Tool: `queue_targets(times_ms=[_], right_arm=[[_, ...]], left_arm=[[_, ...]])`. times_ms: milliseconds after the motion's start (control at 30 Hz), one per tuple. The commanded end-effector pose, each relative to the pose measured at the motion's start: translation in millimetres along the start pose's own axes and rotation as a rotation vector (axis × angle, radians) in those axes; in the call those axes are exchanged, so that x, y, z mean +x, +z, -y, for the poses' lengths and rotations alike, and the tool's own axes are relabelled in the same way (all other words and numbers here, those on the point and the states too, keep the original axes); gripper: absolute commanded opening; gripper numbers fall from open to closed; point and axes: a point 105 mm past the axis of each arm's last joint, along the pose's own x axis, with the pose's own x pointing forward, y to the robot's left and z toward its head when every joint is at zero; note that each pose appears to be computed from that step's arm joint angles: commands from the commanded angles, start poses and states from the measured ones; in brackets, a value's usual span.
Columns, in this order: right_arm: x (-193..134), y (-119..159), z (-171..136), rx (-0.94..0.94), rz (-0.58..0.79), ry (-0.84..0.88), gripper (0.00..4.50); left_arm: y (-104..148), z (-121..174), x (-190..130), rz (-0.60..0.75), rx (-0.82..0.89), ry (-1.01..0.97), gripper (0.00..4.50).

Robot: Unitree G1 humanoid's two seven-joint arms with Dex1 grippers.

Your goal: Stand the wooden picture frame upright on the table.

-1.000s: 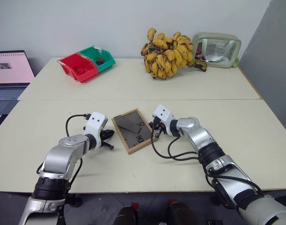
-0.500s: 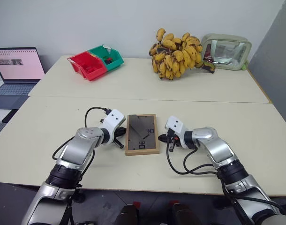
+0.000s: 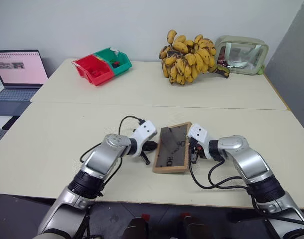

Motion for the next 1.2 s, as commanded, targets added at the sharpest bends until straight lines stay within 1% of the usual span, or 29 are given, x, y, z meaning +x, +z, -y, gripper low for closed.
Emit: queue_targets(times_ms=[33, 133, 267, 333, 467, 567, 733, 867, 1000, 1067, 1200], right_arm=[[-15, -1, 5, -0.023, -0.002, -0.031, 0.0], [-19, -10, 6, -0.054, -0.039, -0.04, 0.0], [-27, -23, 19, -0.074, -0.085, -0.08, 0.0], [-32, -25, 24, -0.085, -0.098, -0.088, 0.0], [-34, -26, 23, -0.112, -0.111, -0.064, 0.0], [-32, -24, 19, -0.12, -0.106, -0.031, 0.0], [-14, -5, 4, -0.124, -0.037, 0.033, 0.0], [-2, 1, 1, -0.127, -0.017, 0.04, 0.0], [0, 1, 1, -0.128, -0.018, 0.042, 0.0], [-3, -5, 4, -0.133, -0.037, 0.032, 0.0], [-12, -13, 13, -0.133, -0.059, 0.003, 0.0]], left_arm=[[0, 17, 8, -0.009, 0.01, -0.086, 0.04], [-3, 19, 4, -0.018, 0.013, -0.089, 0.04], [-15, 22, -5, -0.045, 0.001, -0.086, 0.04], [-21, 23, -10, -0.056, -0.016, -0.081, 0.04], [-25, 26, -17, -0.06, -0.033, -0.07, 0.04], [-26, 26, -22, -0.057, -0.054, -0.055, 0.04], [-29, 28, -31, -0.051, -0.094, -0.032, 0.04], [-33, 30, -32, -0.058, -0.109, -0.018, 0.04], [-39, 24, -36, -0.069, -0.123, 0.019, 0.04], [-42, 20, -41, -0.07, -0.125, 0.036, 0.04], [-47, 0, -61, -0.04, -0.126, 0.106, 0.04]])
